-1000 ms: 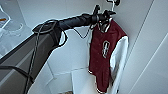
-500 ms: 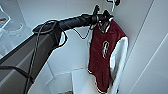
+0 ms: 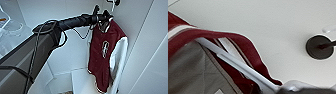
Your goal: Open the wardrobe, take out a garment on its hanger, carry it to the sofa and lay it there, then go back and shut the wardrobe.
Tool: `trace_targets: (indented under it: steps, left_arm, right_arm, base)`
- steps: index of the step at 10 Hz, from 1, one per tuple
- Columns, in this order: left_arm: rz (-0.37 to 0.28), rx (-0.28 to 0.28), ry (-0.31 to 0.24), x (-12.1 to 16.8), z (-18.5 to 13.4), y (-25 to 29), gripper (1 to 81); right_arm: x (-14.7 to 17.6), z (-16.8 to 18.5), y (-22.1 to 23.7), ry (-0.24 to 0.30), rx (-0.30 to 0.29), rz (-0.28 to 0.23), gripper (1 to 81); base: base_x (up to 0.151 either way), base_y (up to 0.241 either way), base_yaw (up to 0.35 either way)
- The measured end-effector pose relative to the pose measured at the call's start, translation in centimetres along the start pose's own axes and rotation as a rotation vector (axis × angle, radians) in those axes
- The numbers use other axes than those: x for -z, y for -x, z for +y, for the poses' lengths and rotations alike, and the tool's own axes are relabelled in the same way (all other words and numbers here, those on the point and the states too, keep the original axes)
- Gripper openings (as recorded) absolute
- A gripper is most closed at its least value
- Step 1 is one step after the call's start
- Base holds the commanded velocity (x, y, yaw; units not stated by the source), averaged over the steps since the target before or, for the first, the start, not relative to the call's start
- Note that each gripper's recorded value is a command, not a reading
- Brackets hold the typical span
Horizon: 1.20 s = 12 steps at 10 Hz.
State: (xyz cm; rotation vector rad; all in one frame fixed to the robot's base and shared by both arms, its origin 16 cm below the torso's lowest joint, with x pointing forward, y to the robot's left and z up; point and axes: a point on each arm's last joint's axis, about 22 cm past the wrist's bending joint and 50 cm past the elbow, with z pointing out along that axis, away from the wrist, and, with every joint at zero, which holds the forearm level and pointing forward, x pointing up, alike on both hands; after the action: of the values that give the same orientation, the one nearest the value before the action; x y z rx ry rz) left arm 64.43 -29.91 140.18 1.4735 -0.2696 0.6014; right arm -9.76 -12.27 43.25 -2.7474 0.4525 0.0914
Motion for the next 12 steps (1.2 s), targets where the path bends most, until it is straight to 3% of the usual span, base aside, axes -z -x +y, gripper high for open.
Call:
trace_targets:
  steps: [7,8,12]
  left_arm:
    - [-0.036,-0.061,0.035,0.3,4.6,-0.4,1.0]
    - [-0.039,-0.063,0.024,1.2,4.2,-0.4,1.0]
    - [0.046,-0.074,-0.058,7.5,1.9,-4.1,1.0]
  right_arm:
    - [0.0,-0.1,-0.1,-0.002,0.01,-0.006,81.1]
    - [-0.1,-0.2,-0.4,-0.003,0.033,-0.016,81.1]
    - [-0.3,-0.6,-2.6,-0.005,0.148,-0.052,81.1]
  base:
    - [0.0,0.0,0.0]
    - [0.0,0.0,0.0]
    - [0.0,0.0,0.0]
